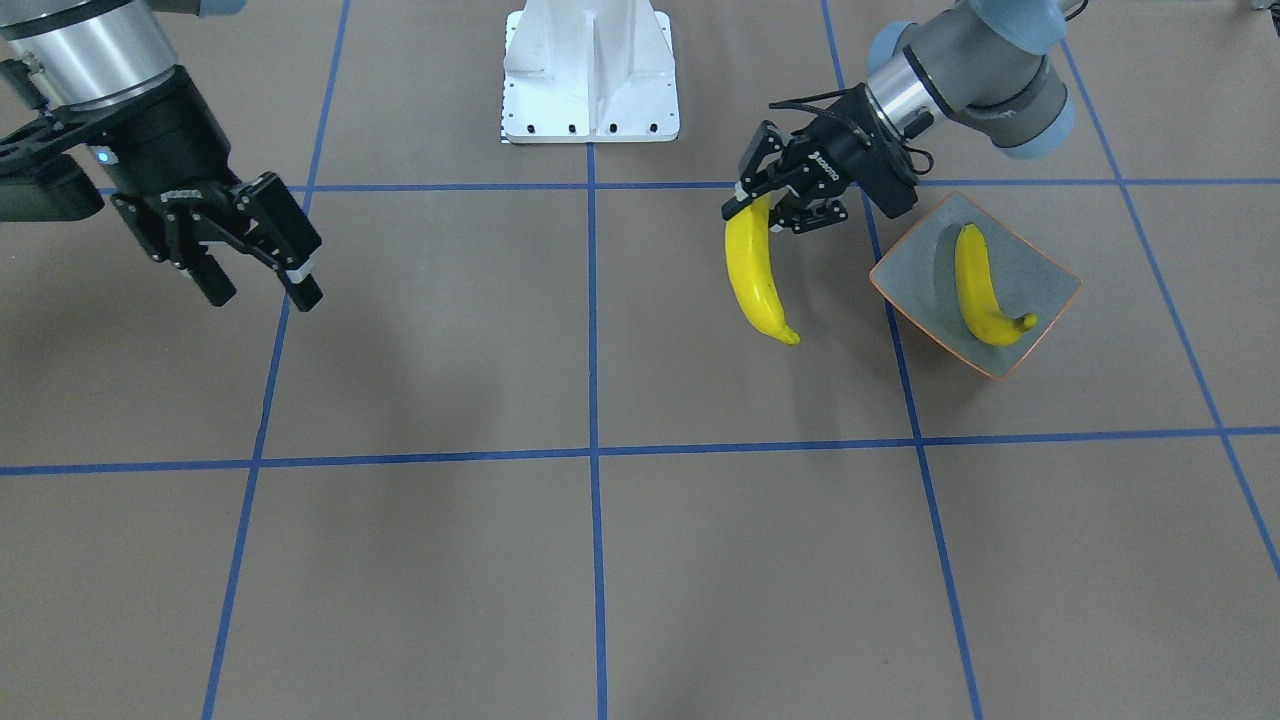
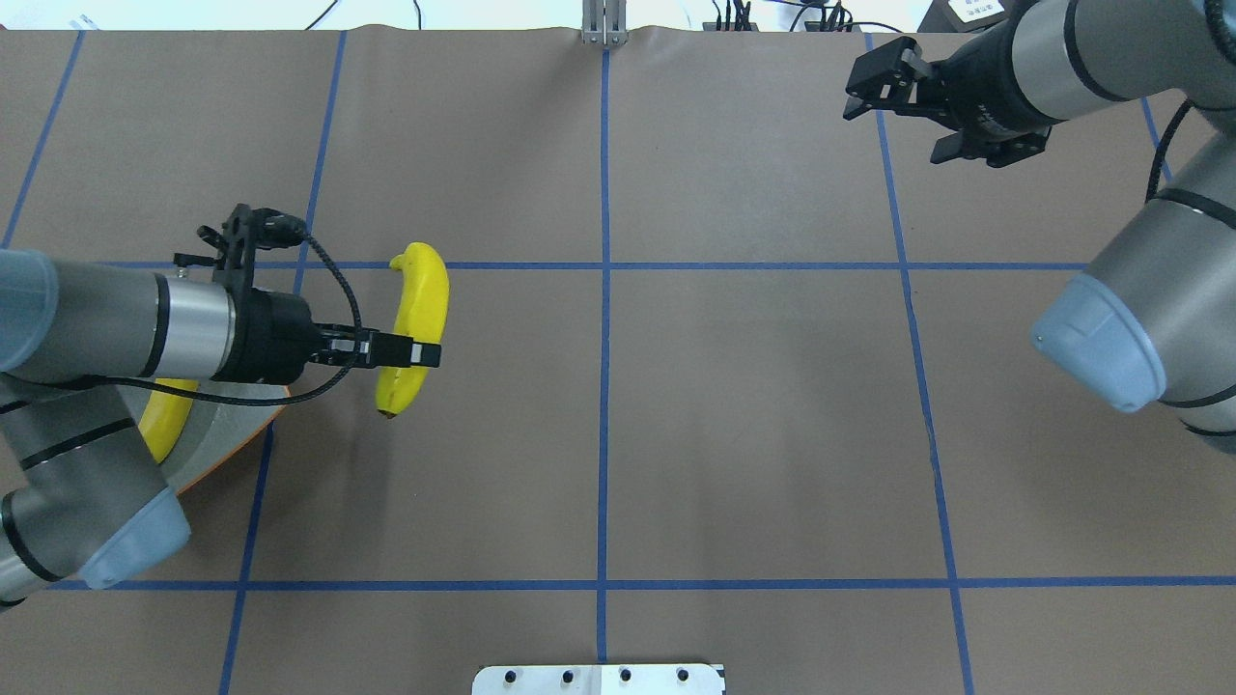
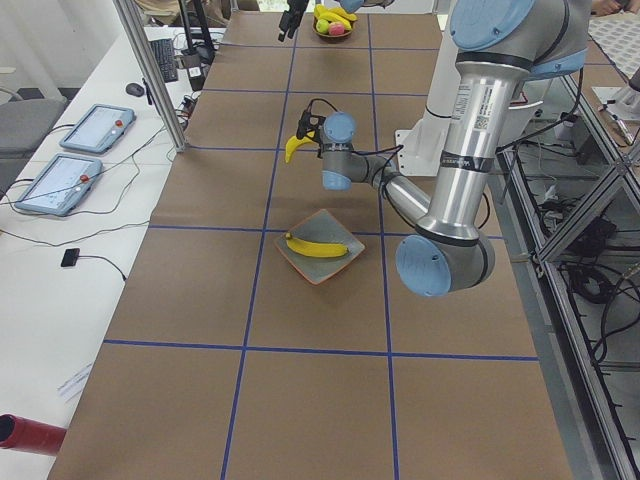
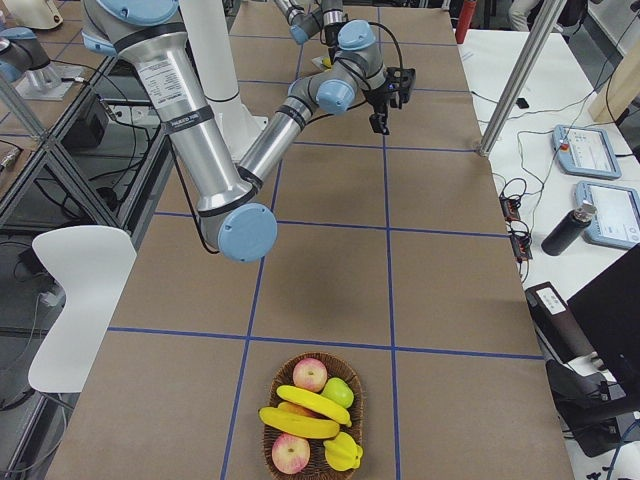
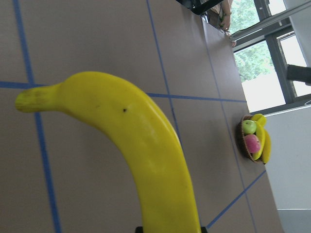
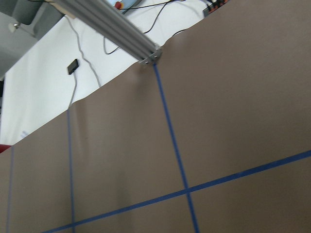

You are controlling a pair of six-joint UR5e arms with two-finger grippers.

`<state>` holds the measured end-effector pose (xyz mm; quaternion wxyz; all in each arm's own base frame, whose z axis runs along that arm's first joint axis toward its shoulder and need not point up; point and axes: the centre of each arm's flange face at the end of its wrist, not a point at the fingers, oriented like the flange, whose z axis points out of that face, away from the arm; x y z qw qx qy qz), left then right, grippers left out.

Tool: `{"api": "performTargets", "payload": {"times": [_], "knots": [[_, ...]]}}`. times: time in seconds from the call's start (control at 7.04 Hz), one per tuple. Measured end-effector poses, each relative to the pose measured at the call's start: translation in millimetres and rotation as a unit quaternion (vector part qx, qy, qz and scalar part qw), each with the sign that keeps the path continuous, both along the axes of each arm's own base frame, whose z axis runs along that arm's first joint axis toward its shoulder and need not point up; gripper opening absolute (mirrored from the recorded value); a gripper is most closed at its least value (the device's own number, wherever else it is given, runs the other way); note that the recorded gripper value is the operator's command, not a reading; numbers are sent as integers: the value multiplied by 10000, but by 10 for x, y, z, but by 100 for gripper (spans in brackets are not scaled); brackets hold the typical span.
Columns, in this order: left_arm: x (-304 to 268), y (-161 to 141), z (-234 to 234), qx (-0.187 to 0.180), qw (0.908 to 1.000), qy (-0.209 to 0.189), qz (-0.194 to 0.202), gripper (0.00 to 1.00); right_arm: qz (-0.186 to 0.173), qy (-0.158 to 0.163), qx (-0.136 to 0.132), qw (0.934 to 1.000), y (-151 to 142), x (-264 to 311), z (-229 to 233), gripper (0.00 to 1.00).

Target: Transfer all bananas from basket to plate

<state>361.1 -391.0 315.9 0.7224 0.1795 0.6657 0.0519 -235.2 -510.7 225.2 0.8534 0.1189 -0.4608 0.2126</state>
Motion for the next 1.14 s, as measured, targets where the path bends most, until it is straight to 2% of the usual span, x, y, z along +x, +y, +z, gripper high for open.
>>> {"api": "performTargets", "payload": {"times": [0.14,0.43,0.71,0.85,0.99,1.14], "knots": [[-160,8,345,141,9993,-333,-60,0,-140,435,27,9990,-96,194,317,100],[-516,37,932,476,9943,-942,-145,0,-458,1084,97,9930,-285,611,936,100],[-861,69,1386,920,9843,-1496,-188,0,-663,1495,132,9865,-452,990,1398,100],[-972,111,1567,1117,9785,-1726,-158,16,-740,1598,139,9843,-517,1133,1542,100],[-1047,163,1721,1298,9728,-1919,-88,58,-846,1691,170,9818,-571,1269,1672,100],[-1088,201,1820,1447,9681,-2043,-19,87,-1033,1742,224,9790,-619,1449,1830,100]]}}
